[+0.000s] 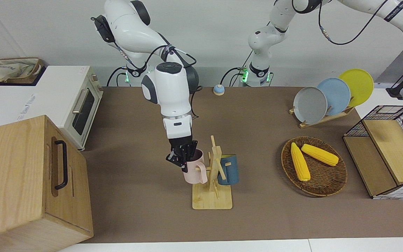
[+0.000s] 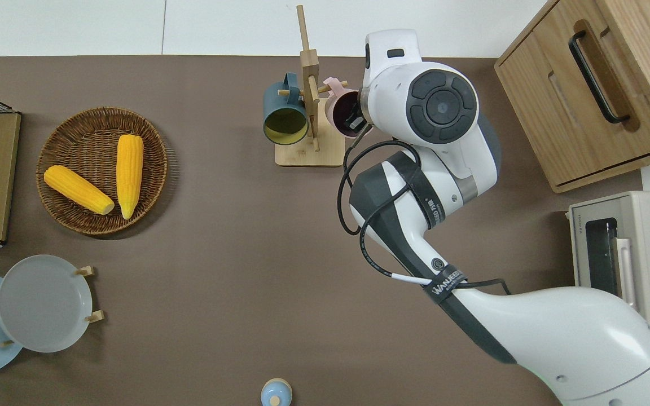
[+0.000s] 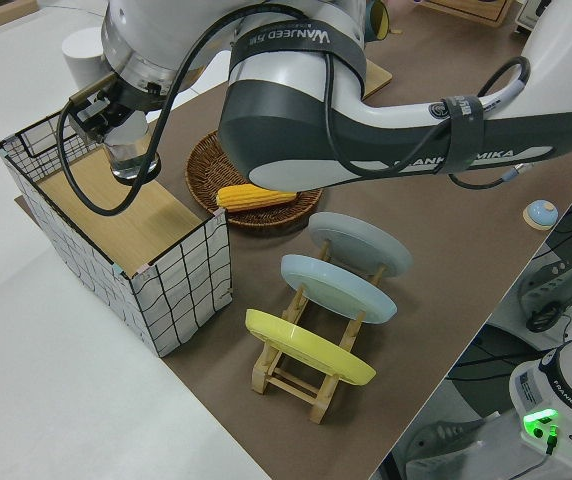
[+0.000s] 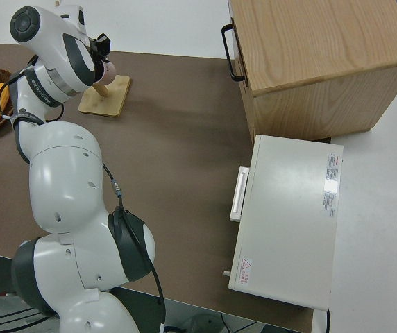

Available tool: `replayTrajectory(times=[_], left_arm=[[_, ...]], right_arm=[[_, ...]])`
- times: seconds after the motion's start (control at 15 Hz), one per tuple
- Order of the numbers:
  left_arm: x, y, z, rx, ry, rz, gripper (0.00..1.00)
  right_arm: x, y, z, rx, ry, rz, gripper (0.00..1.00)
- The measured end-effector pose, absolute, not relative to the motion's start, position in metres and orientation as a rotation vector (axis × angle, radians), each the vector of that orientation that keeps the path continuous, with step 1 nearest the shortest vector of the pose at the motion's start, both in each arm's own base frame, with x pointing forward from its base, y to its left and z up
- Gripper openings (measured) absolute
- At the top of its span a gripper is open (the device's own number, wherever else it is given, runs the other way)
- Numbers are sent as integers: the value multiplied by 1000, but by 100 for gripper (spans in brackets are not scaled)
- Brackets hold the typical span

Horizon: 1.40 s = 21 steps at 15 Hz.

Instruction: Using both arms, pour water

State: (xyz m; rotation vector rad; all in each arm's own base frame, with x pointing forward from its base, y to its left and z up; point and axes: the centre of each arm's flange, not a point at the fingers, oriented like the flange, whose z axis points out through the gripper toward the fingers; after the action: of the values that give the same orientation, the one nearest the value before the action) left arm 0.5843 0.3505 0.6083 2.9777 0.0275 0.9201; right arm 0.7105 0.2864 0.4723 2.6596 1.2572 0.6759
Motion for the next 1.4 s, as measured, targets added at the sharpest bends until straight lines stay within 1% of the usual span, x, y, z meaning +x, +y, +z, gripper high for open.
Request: replayTrajectory(times=[0.27,0.6,0.87,1.13,1.4], left_arm=[[581,345,617,2976,26,908,63],[580,344,618,2976,24,902,63],[577,342,626,2975,20,918,63],[572,337,639,2979,30,929,63],[571,311,650,3008,35,834,63]], right_arm=[[712,277,480,2662,1237,670,5],[716,250,502,2643,1209,689,5],[721,227,512,2593,1248,678,5],[728,195,515,2546,1278,631,5],[728,162,513,2582,1261,527,5]])
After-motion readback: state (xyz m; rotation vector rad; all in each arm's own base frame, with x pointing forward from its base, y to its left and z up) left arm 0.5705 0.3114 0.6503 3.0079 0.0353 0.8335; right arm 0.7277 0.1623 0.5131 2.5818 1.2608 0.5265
